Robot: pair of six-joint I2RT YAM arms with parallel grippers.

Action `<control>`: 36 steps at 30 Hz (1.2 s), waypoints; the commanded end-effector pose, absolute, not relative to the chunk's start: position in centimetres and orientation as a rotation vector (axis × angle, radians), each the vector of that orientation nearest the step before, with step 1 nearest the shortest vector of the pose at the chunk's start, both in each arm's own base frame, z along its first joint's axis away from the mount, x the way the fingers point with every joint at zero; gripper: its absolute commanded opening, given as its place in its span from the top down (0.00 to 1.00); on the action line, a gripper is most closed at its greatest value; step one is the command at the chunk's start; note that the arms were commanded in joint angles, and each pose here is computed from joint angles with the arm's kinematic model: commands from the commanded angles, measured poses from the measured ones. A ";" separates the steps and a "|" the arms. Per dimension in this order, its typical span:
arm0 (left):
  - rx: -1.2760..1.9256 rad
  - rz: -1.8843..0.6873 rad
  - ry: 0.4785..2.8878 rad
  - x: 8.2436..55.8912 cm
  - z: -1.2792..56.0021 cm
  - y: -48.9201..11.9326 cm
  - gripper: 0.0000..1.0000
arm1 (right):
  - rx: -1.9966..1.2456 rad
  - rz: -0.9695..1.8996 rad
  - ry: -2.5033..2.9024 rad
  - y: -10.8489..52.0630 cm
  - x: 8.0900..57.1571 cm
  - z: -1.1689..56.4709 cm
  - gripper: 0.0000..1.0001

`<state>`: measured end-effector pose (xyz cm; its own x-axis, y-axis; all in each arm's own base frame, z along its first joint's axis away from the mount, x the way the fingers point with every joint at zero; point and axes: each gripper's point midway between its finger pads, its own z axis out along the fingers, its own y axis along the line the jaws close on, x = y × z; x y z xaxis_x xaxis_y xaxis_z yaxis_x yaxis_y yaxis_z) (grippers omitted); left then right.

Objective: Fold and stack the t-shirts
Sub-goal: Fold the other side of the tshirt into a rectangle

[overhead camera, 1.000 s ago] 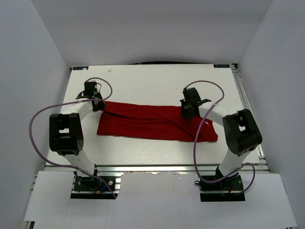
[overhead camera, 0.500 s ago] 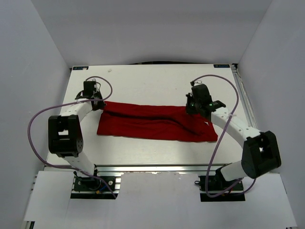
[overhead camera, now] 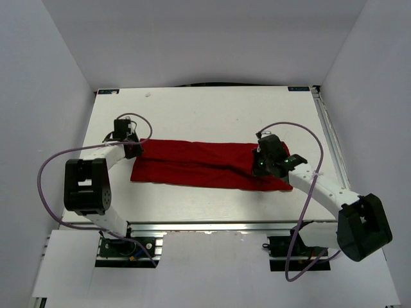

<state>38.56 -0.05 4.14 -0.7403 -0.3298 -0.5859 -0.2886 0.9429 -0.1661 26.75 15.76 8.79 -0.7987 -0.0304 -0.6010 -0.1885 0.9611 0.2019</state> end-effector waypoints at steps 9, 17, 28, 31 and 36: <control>-0.480 -0.102 2.313 38.9 7.9 0.2 0.90 | -0.219 0.350 2.550 17.2 22.9 6.3 1.00; -0.544 -0.066 2.094 39.6 15.2 1.6 0.62 | -0.140 0.255 2.581 16.2 22.0 5.7 0.71; -0.445 -0.224 2.084 42.2 17.2 -0.9 0.58 | -0.053 0.080 2.385 14.4 26.5 11.7 0.48; -0.426 -0.283 2.182 42.9 13.5 -2.1 0.62 | -0.031 0.019 2.404 14.0 28.4 11.0 0.49; -0.395 -0.356 2.318 42.5 7.9 -4.7 0.67 | 0.052 -0.010 2.422 13.1 31.0 8.7 0.66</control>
<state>42.68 -2.16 8.30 -0.6434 -0.4038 -0.6504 -0.2480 0.9137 -0.3219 29.12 14.06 8.97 -0.7721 0.0017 -0.6355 -0.0156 0.9996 0.0216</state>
